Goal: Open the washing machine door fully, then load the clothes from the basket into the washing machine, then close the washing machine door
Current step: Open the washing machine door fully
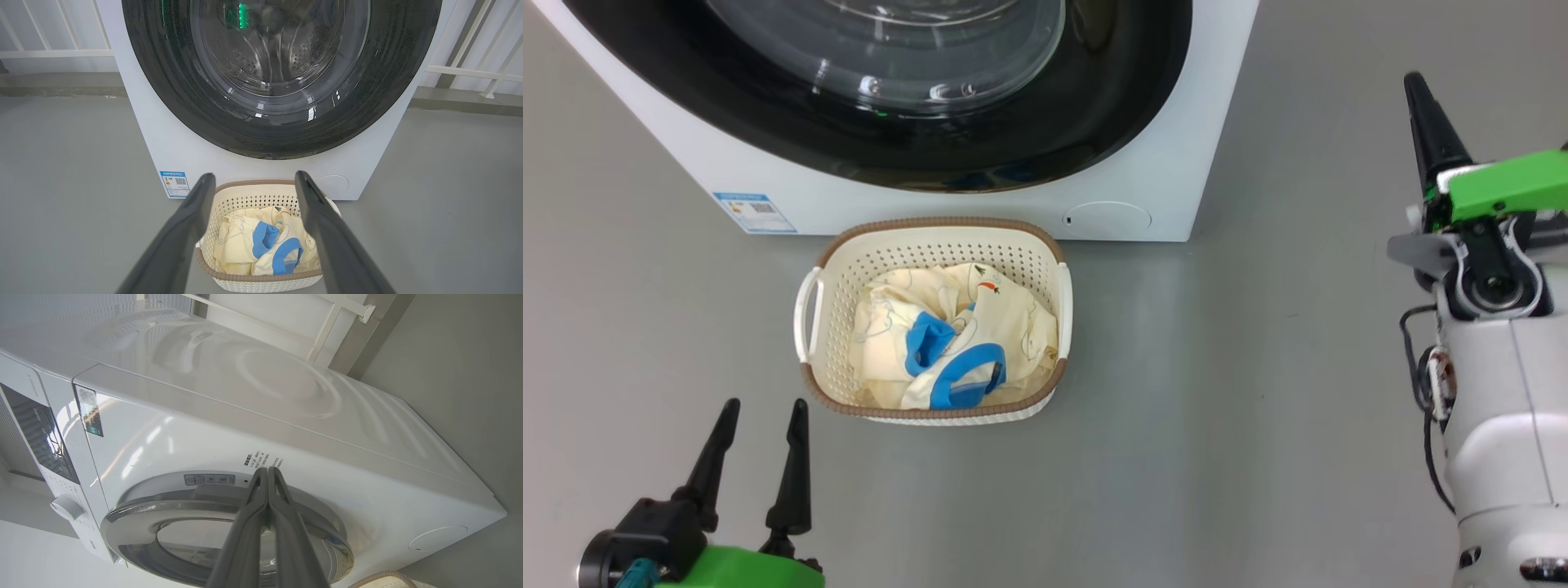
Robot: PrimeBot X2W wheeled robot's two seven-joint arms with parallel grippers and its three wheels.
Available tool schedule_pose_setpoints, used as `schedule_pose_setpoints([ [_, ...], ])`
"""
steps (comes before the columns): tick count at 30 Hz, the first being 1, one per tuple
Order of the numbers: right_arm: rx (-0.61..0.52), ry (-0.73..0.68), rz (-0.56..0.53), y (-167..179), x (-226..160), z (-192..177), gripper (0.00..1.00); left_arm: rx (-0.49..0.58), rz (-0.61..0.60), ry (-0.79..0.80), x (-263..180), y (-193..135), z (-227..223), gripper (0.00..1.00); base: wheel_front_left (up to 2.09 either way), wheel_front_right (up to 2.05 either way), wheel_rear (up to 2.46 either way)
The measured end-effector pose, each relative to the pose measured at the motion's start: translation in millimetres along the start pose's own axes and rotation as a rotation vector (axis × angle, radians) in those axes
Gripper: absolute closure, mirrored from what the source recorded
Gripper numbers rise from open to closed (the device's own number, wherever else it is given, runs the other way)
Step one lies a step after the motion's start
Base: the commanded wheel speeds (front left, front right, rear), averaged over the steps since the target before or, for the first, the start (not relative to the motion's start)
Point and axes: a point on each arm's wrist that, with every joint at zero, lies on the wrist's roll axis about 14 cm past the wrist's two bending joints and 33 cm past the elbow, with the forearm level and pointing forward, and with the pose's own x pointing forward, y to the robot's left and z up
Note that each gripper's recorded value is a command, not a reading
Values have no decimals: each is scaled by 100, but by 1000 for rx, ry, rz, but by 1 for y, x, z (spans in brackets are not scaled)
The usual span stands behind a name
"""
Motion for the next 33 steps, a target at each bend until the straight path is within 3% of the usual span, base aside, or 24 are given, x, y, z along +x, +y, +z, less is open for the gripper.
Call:
schedule_pose_setpoints([
  [11, 47, 184, 35, 20, 37, -16, 100, 5, -12, -5, 12, -3, 1, 0, 0, 0, 0],
  [20, 46, 382, 48, 31, 67, -51, 100, 2, -26, -18, 30, -7, 3, 0, 0, 0, 0],
  [33, 12, 447, 74, 46, 111, -89, 100, -23, -20, -30, 47, -7, 4, 0, 0, 0, 0],
])
